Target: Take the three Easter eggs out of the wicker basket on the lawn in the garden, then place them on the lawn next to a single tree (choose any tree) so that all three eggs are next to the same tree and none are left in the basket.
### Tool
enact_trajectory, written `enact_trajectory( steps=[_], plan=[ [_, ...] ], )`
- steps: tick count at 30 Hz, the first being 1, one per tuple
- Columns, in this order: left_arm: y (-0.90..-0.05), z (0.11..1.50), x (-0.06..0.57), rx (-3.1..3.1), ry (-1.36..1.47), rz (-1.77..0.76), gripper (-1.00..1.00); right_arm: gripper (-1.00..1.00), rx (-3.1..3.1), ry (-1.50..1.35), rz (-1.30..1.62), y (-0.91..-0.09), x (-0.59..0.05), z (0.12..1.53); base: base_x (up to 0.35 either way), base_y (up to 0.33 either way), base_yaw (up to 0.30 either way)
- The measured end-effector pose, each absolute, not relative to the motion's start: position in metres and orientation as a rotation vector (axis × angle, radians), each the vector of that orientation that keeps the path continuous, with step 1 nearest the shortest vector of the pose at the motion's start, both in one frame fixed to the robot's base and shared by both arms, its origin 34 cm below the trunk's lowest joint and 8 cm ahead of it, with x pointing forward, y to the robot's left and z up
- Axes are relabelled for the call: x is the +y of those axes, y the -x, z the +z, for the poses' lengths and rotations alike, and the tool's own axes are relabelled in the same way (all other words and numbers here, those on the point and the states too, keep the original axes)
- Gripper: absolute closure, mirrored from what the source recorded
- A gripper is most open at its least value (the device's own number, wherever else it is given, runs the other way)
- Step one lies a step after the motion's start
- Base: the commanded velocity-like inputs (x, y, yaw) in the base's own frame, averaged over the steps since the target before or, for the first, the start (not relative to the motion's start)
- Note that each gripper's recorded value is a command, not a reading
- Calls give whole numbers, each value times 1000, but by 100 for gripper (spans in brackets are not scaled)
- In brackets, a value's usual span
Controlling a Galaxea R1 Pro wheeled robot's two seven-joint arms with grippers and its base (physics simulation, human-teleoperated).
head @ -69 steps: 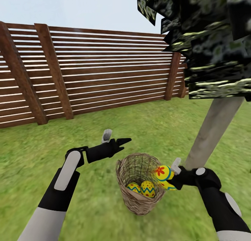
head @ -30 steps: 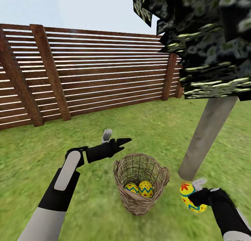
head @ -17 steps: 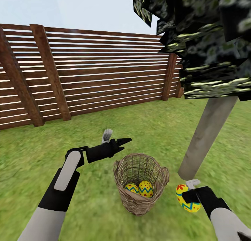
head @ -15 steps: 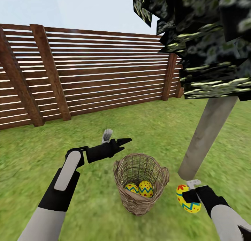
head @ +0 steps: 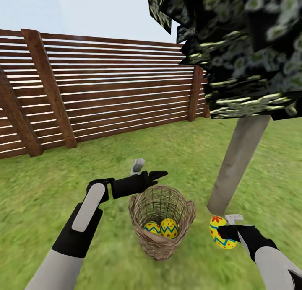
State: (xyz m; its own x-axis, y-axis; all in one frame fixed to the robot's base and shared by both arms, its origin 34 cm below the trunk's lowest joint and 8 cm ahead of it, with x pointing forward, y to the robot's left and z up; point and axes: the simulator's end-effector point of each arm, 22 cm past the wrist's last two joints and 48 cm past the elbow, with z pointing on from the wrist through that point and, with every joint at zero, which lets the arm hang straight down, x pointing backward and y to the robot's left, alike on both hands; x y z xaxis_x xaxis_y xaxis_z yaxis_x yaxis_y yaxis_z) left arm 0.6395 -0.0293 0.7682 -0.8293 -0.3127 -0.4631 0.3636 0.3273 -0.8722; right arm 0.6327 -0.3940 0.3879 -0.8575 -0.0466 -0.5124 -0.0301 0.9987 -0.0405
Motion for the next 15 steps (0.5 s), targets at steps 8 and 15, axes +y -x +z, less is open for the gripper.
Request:
enact_trajectory(
  steps=[8,15],
  plan=[
    [-630,768,-49,2026,-88,-1542,-100,100,2605,48,-50,-632,-395,388,20,-33,-84],
    [-623,758,-58,2029,-110,-1541,-100,100,2604,41,-80,-630,-401,380,0,0,0]
  ],
)
